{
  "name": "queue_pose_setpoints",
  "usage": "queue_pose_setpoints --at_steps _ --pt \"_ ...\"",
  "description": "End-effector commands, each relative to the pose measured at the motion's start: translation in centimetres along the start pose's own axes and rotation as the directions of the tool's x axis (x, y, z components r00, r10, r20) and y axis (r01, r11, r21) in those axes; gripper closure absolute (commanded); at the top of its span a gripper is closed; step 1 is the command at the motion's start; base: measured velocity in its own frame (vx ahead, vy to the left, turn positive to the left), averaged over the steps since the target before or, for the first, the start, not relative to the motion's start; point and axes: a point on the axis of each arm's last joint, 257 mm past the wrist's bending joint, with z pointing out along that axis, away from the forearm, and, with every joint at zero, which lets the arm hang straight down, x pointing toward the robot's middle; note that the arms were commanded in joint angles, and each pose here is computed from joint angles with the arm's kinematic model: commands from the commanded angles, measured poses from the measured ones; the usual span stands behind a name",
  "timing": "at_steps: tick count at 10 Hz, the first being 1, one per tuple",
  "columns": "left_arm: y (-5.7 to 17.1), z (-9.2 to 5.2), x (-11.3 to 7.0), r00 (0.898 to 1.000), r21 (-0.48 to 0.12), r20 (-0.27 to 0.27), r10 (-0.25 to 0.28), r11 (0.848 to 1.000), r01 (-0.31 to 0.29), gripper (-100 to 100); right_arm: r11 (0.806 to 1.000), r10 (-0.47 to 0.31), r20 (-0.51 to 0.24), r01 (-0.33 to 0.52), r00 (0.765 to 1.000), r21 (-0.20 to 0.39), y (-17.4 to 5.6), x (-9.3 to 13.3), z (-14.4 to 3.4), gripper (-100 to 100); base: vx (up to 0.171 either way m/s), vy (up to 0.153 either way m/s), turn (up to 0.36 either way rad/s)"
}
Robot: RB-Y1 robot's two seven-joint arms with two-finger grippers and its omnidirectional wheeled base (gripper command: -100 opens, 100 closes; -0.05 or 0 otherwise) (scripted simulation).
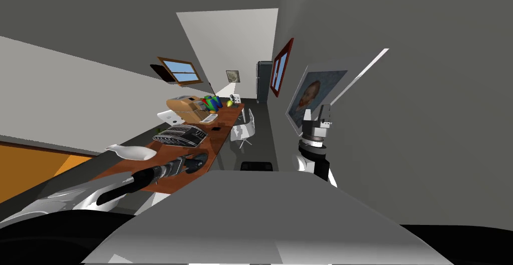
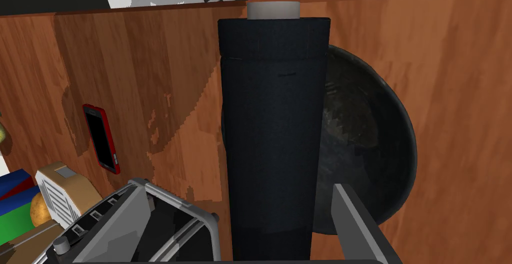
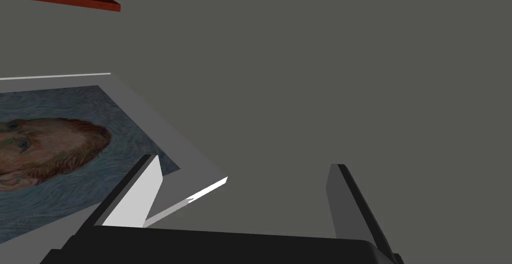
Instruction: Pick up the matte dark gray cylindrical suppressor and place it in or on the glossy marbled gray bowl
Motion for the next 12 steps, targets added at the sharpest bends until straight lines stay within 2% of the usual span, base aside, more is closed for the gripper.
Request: queue_pose_setpoints --at_steps 1,2,3,4,10,11,12 --pt "0.0 0.0 0.0 1.0 0.0 0.0 0.0 1.0 0.0 -100 1.0 0.0 0.0 0.0 1.0 0.0 0.0 0.0 0.0 0 0.0 0.0 0.0" --pt "0.0 0.0 0.0 1.0 0.0 0.0 0.0 1.0 0.0 -100 1.0 0.0 0.0 0.0 1.0 0.0 0.0 0.0 0.0 0 0.0 0.0 0.0" --pt "0.1 0.0 0.0 1.0 -0.002 0.0 -0.001 1.0 0.001 0 1.0 0.0 0.0 0.0 1.0 0.0 0.0 0.0 0.0 0 0.0 0.0 0.0" --pt "-1.0 -0.4 -0.1 1.0 -0.001 -0.005 0.002 1.0 -0.002 -100 1.0 0.0 0.0 0.0 1.0 0.0 0.0 0.0 0.0 0 -0.013 0.001 0.039" --pt "-4.8 -1.6 -0.2 1.0 -0.002 -0.025 0.013 1.0 -0.013 -100 1.0 0.0 0.0 0.0 1.0 0.0 0.0 0.0 0.0 0 -0.024 0.001 0.034" --pt "-4.5 -1.5 -0.2 1.0 -0.002 -0.023 0.014 1.0 -0.014 -100 1.0 0.0 0.0 0.0 1.0 0.0 0.0 0.0 0.0 0 -0.009 0.0 0.003" --pt "-4.6 -1.5 -0.1 1.0 -0.002 -0.023 0.012 1.0 -0.012 0 1.0 0.0 0.0 0.0 1.0 0.0 0.0 0.0 0.0 0 0.0 0.0 0.0"
